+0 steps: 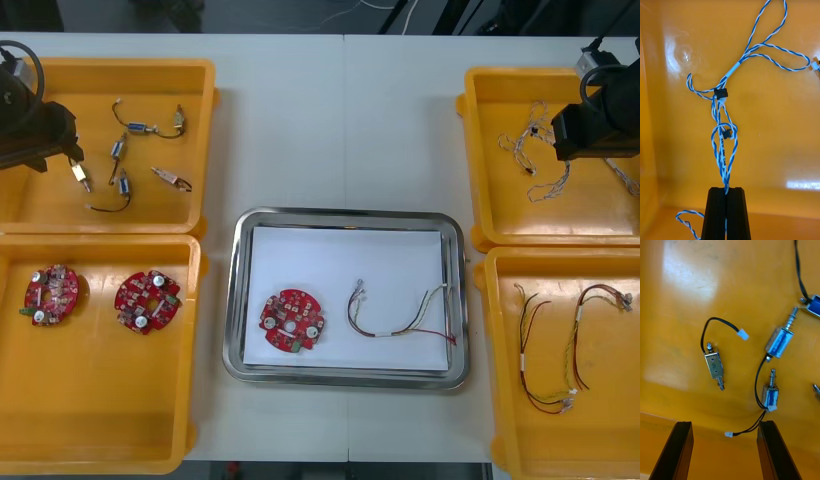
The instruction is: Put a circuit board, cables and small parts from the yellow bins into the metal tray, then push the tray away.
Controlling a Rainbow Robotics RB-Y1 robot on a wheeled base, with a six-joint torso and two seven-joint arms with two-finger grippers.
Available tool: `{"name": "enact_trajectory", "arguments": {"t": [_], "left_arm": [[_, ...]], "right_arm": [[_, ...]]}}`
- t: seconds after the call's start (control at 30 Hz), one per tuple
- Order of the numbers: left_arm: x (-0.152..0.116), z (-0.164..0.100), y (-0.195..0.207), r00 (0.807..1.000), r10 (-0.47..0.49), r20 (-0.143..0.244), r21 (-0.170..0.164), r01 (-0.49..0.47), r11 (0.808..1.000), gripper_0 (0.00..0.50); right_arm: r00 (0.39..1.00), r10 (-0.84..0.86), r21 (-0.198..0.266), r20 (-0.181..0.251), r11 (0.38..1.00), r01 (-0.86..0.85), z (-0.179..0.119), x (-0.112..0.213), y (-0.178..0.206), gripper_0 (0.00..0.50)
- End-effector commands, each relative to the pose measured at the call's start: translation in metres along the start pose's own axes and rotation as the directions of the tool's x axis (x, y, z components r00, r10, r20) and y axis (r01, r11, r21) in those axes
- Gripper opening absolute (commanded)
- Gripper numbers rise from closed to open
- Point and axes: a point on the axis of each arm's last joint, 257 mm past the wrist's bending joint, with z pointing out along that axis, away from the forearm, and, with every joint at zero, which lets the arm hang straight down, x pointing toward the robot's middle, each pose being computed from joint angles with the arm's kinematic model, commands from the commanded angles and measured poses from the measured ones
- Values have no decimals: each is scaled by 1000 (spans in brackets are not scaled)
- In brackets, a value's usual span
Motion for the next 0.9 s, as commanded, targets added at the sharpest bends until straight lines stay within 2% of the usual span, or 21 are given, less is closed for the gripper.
{"name": "enact_trajectory", "arguments": {"t": [0.03,0.17,0.27,0.33,0.47,0.67,0.9], "left_arm": [[-41,-26,4,986,-140,86,34,137,990,500],[-45,-12,3,981,-169,99,46,165,985,500],[-49,-3,5,978,-179,108,41,175,984,500],[-50,2,6,977,-181,111,35,178,983,500],[-51,11,3,976,-185,116,39,181,983,500],[-49,26,3,976,-180,123,27,178,984,500],[-47,42,-1,976,-172,132,19,170,985,500]], "right_arm": [[999,12,42,40,999,-14,-41,-7,-25,0],[1000,6,44,18,999,-7,-53,0,-22,0],[1000,-2,48,3,999,2,-62,6,-20,0],[1000,-12,52,8,999,11,-68,6,-19,0],[997,-50,59,58,997,46,-82,-5,-12,0],[980,-160,67,118,986,153,-96,-15,10,0],[946,-290,53,146,957,285,-98,-6,45,0]]}}
